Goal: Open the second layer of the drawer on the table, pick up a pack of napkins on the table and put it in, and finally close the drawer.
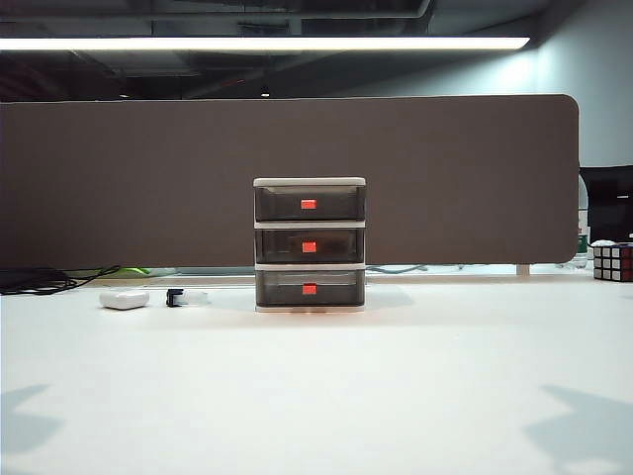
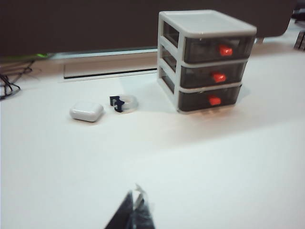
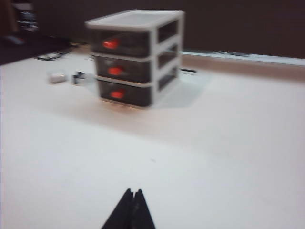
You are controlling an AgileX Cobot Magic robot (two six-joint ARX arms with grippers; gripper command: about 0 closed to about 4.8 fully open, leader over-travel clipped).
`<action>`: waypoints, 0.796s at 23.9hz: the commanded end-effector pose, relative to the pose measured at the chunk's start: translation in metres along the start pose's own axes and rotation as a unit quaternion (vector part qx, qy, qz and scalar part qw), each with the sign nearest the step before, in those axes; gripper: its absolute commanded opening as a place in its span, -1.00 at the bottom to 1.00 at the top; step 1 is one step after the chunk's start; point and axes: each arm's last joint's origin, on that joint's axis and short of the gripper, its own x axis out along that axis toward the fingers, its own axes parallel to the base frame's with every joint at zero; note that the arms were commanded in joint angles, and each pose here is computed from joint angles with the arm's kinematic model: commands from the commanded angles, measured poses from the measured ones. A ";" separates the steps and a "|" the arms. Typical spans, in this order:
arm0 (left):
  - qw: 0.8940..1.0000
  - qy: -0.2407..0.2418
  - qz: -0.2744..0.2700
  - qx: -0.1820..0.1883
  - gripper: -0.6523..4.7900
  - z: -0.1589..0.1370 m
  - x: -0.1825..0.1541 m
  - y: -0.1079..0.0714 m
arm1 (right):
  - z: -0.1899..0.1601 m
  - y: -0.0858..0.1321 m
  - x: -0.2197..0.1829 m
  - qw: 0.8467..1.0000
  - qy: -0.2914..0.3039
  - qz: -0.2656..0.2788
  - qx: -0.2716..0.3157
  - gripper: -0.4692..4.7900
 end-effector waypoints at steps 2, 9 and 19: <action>0.996 -0.080 0.007 0.045 -0.78 -0.001 0.007 -0.001 | 0.000 -0.005 0.001 0.997 -0.016 -0.078 -0.009 -0.84; 0.994 -0.071 0.029 0.082 -0.78 -0.015 0.013 0.002 | 0.005 -0.011 -0.001 0.991 -0.044 -0.128 -0.023 -0.84; 0.983 -0.111 0.126 0.071 -0.78 -0.006 0.010 0.029 | 0.013 -0.026 -0.007 0.983 -0.081 -0.161 -0.032 -0.84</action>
